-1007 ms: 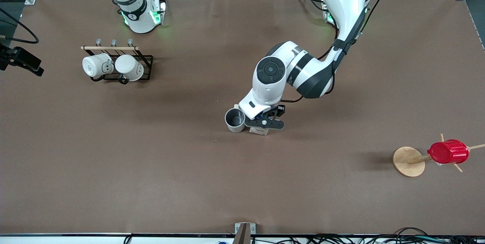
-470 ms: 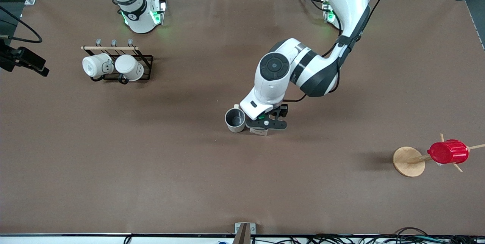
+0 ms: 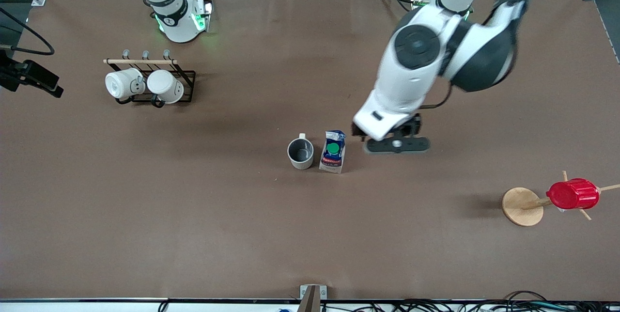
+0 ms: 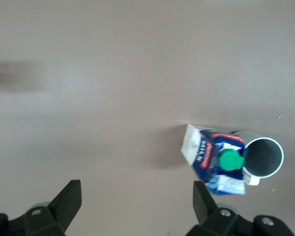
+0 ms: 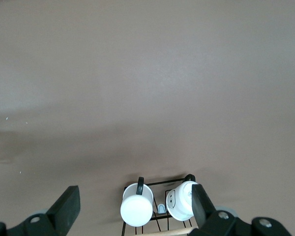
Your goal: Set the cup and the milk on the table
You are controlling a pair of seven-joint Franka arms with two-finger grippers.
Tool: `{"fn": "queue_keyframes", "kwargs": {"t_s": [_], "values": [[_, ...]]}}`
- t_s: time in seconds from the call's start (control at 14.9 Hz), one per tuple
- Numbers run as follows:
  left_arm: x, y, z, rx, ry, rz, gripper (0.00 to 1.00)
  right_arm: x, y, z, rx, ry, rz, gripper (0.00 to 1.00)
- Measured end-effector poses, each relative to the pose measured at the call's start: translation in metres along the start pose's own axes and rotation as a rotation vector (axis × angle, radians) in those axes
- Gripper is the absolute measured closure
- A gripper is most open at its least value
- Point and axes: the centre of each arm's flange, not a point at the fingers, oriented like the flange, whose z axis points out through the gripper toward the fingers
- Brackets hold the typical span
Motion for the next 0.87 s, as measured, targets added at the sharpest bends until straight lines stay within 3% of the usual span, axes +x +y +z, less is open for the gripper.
{"fn": "queue_keyframes", "kwargs": {"t_s": [0.2, 0.4, 0.87], "values": [[-0.001, -0.066, -0.037, -0.033, 0.001, 0.019, 0.00, 0.000, 0.000, 0.000, 0.000, 0.000, -0.001, 0.00], [-0.008, -0.120, -0.066, -0.018, -0.010, 0.040, 0.00, 0.000, 0.000, 0.000, 0.000, 0.000, -0.006, 0.00], [-0.008, -0.204, -0.109, -0.068, 0.027, 0.023, 0.00, 0.000, -0.001, -0.001, 0.001, 0.001, -0.010, 0.00]]}}
